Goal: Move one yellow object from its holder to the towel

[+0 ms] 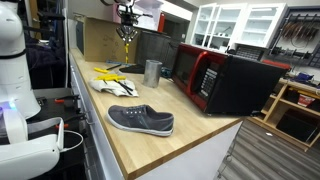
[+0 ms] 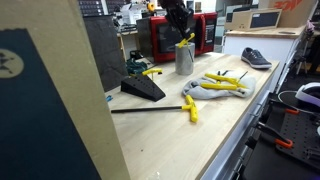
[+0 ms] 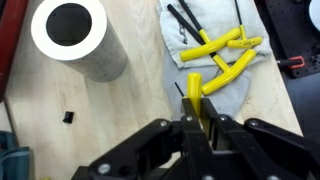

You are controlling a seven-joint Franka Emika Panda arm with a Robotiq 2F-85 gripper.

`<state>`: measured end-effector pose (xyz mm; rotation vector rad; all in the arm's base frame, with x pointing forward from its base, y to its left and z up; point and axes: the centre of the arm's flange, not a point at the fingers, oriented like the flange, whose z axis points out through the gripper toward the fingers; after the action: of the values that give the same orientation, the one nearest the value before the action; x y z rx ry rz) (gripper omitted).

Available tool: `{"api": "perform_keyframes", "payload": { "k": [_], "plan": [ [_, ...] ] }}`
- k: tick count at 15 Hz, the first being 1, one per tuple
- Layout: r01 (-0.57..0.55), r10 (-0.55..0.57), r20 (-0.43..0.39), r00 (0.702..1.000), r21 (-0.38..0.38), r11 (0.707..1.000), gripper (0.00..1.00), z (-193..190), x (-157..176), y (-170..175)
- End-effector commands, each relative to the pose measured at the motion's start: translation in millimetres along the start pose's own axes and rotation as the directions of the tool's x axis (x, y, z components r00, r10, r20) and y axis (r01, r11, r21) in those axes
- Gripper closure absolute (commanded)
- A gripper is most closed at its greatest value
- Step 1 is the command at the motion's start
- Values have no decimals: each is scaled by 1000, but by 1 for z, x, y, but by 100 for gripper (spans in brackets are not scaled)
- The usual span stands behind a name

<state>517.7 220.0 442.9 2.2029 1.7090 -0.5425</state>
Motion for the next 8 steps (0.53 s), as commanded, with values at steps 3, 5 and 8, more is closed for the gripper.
{"api": "perform_keyframes", "payload": {
  "k": [3, 5, 8],
  "plan": [
    [197, -203, 149, 968, 53, 979, 97, 44, -10, -47],
    [299, -312, 157, 937, 100, 949, 97, 62, -13, -58],
    [448, -473, 153, 868, 169, 878, 97, 83, -18, -71]
  ]
}}
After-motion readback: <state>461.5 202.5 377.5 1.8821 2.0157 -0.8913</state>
